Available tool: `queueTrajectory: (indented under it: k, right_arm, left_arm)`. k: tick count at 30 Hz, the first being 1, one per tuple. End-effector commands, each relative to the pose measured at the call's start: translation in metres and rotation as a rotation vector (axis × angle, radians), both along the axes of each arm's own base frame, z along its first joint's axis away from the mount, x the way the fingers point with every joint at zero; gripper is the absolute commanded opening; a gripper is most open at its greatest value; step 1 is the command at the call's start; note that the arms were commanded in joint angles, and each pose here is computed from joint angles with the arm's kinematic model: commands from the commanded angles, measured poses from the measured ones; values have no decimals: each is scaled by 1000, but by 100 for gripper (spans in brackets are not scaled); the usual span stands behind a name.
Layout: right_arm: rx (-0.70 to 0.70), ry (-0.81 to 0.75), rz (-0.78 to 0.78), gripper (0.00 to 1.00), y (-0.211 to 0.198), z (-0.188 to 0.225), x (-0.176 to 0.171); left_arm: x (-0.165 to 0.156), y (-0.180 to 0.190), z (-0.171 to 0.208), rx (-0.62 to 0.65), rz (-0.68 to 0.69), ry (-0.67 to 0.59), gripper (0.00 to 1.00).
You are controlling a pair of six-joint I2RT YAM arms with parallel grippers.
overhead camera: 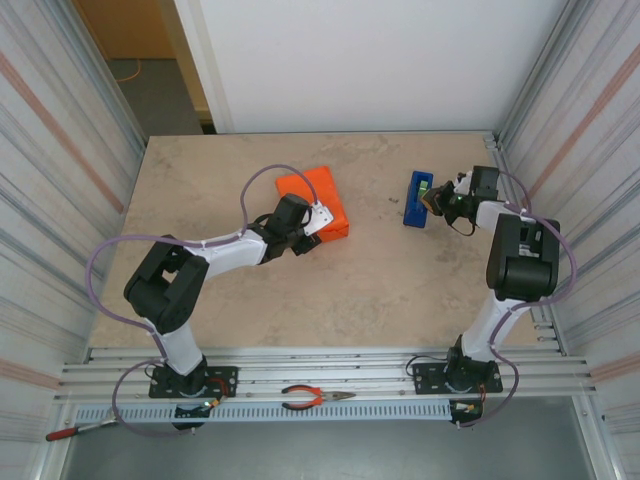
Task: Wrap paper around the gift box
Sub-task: Tear off the tape with the cutter.
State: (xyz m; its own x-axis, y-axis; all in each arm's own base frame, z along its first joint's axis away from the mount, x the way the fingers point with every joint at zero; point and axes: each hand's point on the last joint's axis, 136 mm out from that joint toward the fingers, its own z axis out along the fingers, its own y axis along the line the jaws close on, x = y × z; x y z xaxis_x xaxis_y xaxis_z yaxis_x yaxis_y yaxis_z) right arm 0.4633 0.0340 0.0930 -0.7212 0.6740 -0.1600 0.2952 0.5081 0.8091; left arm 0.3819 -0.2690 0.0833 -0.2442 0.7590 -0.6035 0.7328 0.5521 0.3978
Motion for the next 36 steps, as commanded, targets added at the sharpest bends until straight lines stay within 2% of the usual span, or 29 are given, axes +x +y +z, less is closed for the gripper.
queueTrajectory:
  k: [1, 14, 36]
  right_arm:
    - [30, -75, 30, 0, 13, 39, -8]
    - [26, -63, 15, 0, 18, 44, -38]
    - [25, 22, -24, 0, 27, 2, -74]
  left_arm:
    - [-2, 2, -7, 2, 6, 40, 62]
    - [-2, 2, -6, 1, 6, 42, 62]
    - [-2, 1, -8, 3, 6, 46, 62]
